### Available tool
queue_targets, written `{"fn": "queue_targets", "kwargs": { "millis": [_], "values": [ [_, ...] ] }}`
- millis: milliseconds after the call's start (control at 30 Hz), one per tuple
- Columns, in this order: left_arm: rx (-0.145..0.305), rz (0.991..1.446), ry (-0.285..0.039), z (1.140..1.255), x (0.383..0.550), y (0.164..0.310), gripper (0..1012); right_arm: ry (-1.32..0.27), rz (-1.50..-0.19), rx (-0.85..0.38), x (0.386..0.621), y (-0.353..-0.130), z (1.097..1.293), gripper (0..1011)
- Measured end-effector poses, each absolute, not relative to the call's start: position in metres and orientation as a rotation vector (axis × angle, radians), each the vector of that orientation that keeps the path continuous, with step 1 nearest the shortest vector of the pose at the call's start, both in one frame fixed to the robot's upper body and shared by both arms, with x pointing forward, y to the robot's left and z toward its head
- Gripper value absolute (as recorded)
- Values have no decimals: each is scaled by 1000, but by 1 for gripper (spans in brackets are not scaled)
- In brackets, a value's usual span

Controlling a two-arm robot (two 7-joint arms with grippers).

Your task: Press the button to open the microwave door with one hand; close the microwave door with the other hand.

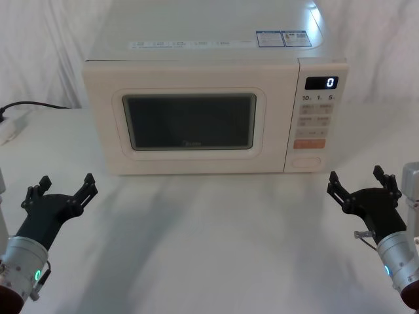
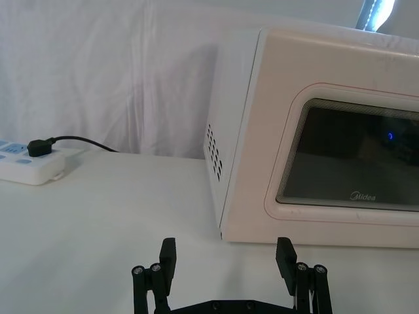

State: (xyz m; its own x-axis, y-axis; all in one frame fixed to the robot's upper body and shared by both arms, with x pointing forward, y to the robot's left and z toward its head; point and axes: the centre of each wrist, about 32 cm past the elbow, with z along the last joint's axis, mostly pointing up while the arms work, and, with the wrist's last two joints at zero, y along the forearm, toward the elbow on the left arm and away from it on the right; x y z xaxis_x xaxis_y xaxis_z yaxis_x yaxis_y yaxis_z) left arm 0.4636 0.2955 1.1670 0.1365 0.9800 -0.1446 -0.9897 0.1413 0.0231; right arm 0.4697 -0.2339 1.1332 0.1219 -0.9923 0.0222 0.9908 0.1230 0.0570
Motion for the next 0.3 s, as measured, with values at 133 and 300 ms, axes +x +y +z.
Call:
{"fn": "queue_targets", "kwargs": {
  "millis": [133, 300],
  "values": [
    [-85, 1428, 136, 1167, 464, 296, 1001, -59, -1448, 31, 470, -234, 1133, 1002],
    [-85, 1428, 136, 1167, 464, 296, 1001, -59, -1447, 31, 470, -234, 1133, 1002]
  ]
}}
